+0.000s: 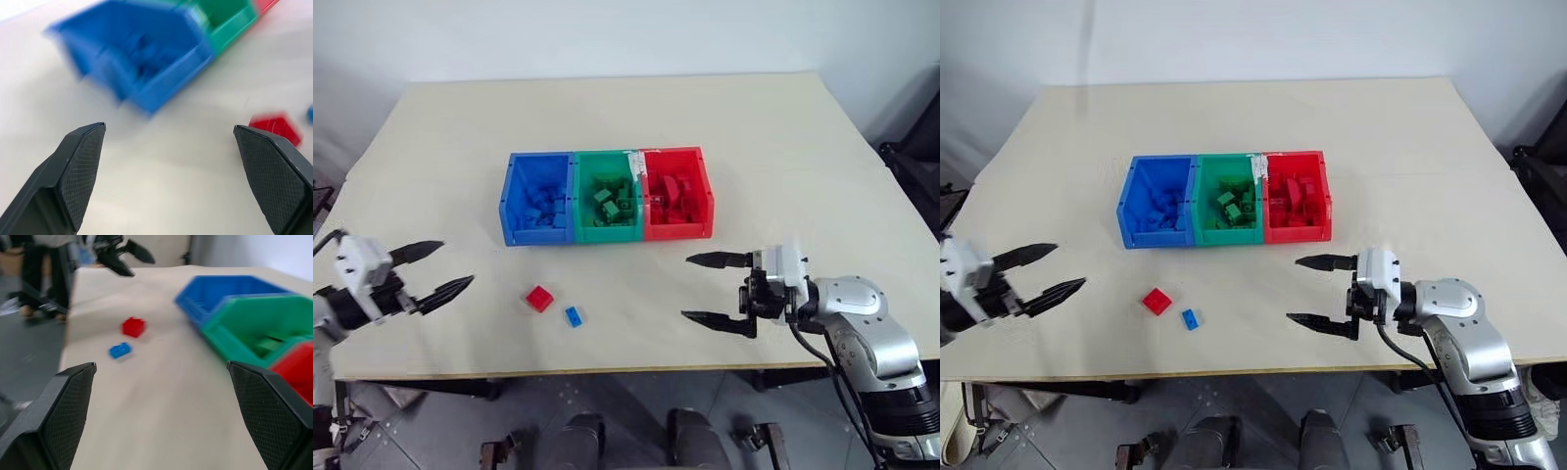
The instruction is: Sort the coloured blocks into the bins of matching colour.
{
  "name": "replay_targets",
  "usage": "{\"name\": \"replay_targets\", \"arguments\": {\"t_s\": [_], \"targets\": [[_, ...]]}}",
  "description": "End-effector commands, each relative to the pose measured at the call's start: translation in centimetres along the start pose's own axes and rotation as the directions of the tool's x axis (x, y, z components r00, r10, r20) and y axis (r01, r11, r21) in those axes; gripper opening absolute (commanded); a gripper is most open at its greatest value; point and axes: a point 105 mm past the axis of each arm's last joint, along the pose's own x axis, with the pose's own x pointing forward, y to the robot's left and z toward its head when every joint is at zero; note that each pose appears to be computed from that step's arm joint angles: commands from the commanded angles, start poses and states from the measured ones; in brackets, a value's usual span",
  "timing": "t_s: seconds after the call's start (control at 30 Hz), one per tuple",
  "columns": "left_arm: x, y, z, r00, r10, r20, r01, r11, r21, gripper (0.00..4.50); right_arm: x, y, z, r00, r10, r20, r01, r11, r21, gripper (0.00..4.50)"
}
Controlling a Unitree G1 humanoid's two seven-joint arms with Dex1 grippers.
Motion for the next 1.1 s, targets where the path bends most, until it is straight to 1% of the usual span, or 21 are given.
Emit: {"name": "replay_targets", "arguments": {"t_s": [0.03, 0.17, 0.23, 0.3, 0.4, 0.47, 0.57, 0.63, 0.8, 0.9, 1.0, 1.1], "targets": [[-0.8, -0.7, 0.5, 0.998, -0.063, -0.013, 0.064, 0.997, 0.048, 4.44, -0.2, 0.1, 0.1, 1.0, 0.019, -0.01, -0.019, 0.999, -0.027, 4.5], [1.2, -3.1, 1.0, 0.977, -0.21, -0.041, 0.214, 0.968, 0.13, 4.44, -0.7, -0.2, -0.2, 0.999, 0.016, -0.032, -0.018, 0.999, -0.035, 4.5], [3.2, -5.1, 1.8, 0.943, -0.327, -0.057, 0.331, 0.92, 0.208, 4.44, -1.6, -0.2, -0.4, 0.998, 0.007, -0.063, -0.009, 0.999, -0.04, 4.5], [4.2, -6.4, 2.4, 0.914, -0.399, -0.067, 0.403, 0.882, 0.245, 4.44, -2.1, -0.1, -0.6, 0.996, 0.006, -0.086, -0.009, 0.999, -0.041, 4.5], [5.9, -8.8, 3.1, 0.845, -0.52, -0.121, 0.53, 0.789, 0.311, 4.44, -3.0, 0.1, -1.0, 0.993, -0.008, -0.116, 0.005, 1.0, -0.03, 4.5], [6.9, -10.1, 3.2, 0.792, -0.583, -0.182, 0.606, 0.716, 0.346, 4.44, -3.6, 0.3, -1.2, 0.991, -0.021, -0.131, 0.019, 1.0, -0.018, 4.5], [9.5, -12.3, 3.3, 0.678, -0.672, -0.299, 0.725, 0.542, 0.425, 4.44, -4.7, 1.6, -1.7, 0.985, 0.005, -0.17, 0.009, 0.997, 0.081, 4.5], [10.7, -12.7, 3.3, 0.629, -0.693, -0.353, 0.764, 0.468, 0.444, 4.44, -5.1, 2.3, -1.6, 0.983, 0.012, -0.182, 0.009, 0.994, 0.112, 4.5], [11.9, -12.5, 2.1, 0.555, -0.698, -0.452, 0.821, 0.371, 0.435, 4.44, -5.4, 2.9, -1.5, 0.98, -0.028, -0.197, 0.049, 0.993, 0.104, 4.5], [12.6, -12.2, 1.5, 0.533, -0.694, -0.484, 0.836, 0.345, 0.426, 4.44, -5.6, 3.2, -1.5, 0.978, -0.059, -0.201, 0.079, 0.992, 0.095, 4.5], [12.8, -12.1, 1.1, 0.512, -0.694, -0.507, 0.85, 0.323, 0.417, 3.9, -5.6, 3.4, -1.4, 0.977, -0.079, -0.2, 0.099, 0.991, 0.09, 4.5], [13.2, -12.2, 1.0, 0.501, -0.697, -0.513, 0.855, 0.307, 0.418, 3.0, -5.5, 3.5, -1.4, 0.976, -0.091, -0.199, 0.11, 0.99, 0.087, 4.5]]}}
